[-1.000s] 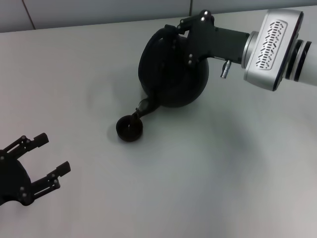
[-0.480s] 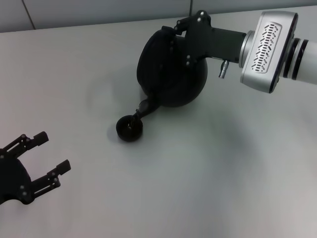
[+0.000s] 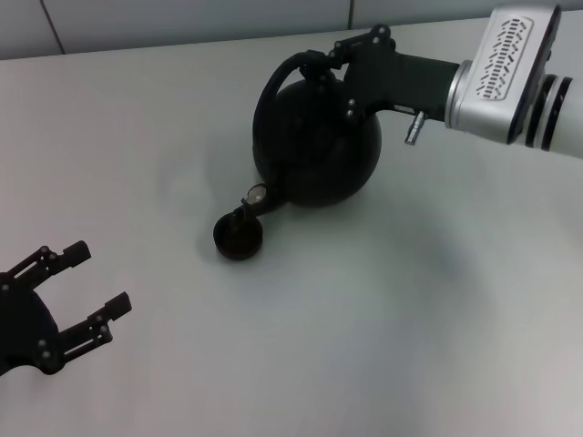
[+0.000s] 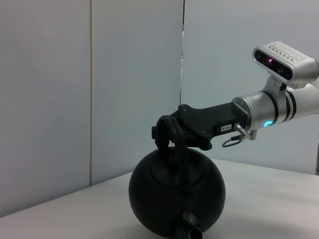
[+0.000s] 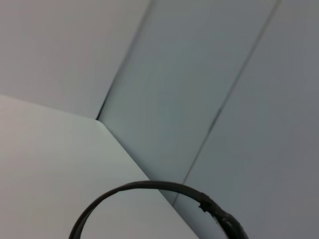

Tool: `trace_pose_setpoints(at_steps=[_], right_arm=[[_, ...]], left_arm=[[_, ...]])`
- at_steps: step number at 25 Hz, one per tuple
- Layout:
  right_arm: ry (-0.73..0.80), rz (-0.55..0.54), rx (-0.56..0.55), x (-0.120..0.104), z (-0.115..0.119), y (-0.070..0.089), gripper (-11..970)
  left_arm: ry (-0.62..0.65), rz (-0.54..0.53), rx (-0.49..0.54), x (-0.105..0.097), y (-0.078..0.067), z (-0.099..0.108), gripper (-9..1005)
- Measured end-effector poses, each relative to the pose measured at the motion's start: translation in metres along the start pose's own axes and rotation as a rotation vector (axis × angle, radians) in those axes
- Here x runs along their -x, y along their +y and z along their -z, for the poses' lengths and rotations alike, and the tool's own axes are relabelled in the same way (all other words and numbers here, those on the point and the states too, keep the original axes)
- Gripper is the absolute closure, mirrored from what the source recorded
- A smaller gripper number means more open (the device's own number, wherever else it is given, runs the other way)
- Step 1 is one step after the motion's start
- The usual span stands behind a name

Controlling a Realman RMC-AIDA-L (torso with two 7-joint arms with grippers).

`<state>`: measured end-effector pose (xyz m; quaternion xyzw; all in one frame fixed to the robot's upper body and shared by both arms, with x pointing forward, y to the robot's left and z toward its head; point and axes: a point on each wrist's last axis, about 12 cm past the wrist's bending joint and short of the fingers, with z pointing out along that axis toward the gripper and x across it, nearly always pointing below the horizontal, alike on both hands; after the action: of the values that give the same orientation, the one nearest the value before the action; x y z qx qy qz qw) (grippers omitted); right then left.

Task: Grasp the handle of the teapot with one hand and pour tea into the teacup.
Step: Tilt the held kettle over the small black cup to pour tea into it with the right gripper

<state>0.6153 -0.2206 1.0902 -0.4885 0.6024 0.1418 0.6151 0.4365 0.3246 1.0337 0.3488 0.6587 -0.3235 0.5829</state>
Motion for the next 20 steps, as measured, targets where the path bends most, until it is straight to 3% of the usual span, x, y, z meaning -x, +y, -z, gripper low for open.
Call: trace_pose_setpoints(at_steps=[20], right_arm=[[-0.096, -0.356, -0.222, -0.023, 0.023, 0.023, 870]], left_arm=[[-0.011, 0.012, 0.008, 0.002, 0.001, 0.004, 196]])
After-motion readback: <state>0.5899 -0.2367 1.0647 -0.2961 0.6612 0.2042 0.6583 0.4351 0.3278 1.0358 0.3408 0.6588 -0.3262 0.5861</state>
